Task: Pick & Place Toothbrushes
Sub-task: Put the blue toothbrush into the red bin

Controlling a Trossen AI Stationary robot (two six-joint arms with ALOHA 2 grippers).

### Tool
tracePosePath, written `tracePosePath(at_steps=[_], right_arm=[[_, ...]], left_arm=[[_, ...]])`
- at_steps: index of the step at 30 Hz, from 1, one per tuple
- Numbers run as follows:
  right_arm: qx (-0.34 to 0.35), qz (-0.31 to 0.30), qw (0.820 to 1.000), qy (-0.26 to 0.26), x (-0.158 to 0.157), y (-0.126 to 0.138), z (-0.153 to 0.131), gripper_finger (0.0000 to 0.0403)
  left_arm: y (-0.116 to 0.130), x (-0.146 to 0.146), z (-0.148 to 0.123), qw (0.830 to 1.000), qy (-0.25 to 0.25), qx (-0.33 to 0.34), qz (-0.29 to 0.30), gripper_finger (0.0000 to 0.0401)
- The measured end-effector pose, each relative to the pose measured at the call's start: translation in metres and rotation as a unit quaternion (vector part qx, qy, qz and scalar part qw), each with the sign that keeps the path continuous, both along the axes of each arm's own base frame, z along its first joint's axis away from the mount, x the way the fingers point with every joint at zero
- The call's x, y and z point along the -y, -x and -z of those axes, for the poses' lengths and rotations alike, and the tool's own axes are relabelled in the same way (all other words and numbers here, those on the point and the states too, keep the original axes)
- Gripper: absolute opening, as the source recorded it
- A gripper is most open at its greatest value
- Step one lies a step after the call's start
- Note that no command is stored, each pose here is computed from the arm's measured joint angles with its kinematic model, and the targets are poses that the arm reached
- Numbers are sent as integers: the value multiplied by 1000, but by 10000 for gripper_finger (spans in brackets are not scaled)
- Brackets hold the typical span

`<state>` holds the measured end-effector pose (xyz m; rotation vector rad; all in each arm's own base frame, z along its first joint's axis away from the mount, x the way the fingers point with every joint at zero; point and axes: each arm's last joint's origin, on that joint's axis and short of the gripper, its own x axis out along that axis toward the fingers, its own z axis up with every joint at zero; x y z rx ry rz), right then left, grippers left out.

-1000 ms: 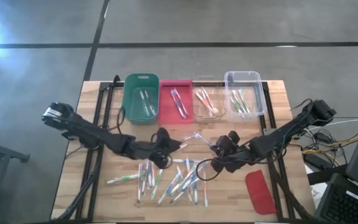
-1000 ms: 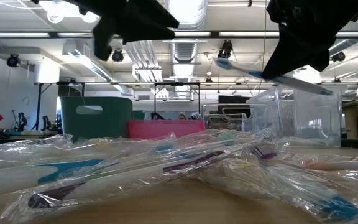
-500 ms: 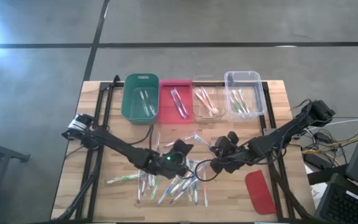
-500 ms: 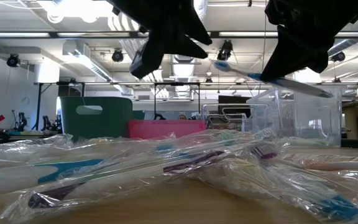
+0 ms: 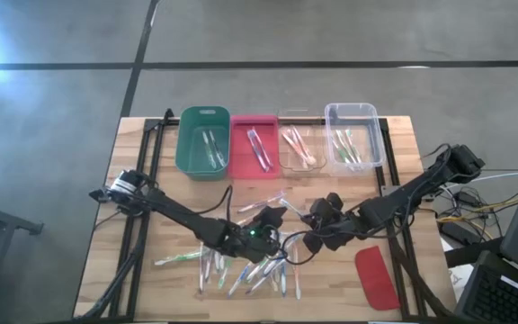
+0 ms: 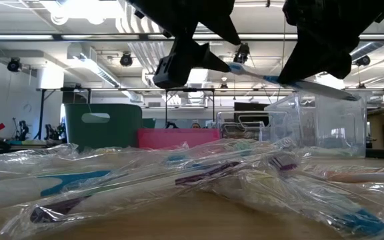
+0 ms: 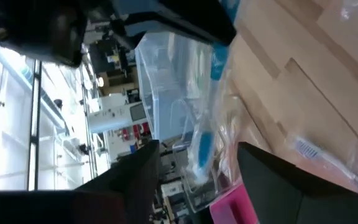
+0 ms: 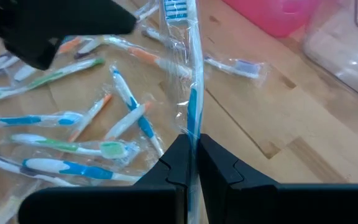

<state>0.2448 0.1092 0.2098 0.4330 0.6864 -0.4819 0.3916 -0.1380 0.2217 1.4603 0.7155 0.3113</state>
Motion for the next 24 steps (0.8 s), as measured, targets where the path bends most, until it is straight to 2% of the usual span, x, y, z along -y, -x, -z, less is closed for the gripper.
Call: tracePosePath(at_steps=[10,15,20,24], right_arm=[[47,-43,998,0,-4,-11,-7,13],[57,-42,997,-1,-2,-14,-9,13],[73,-61,995,-2,-3,-18,-12,13],[77,-68,995,3,-3,-19,-14,13]], left_arm=[[-3,-3,2,1000,-4,-11,20,225],[-4,-3,1,1000,-7,-10,20,224],[-3,-5,0,1000,-24,-8,-7,223],[-2,-7,0,999,-37,-9,-31,207]])
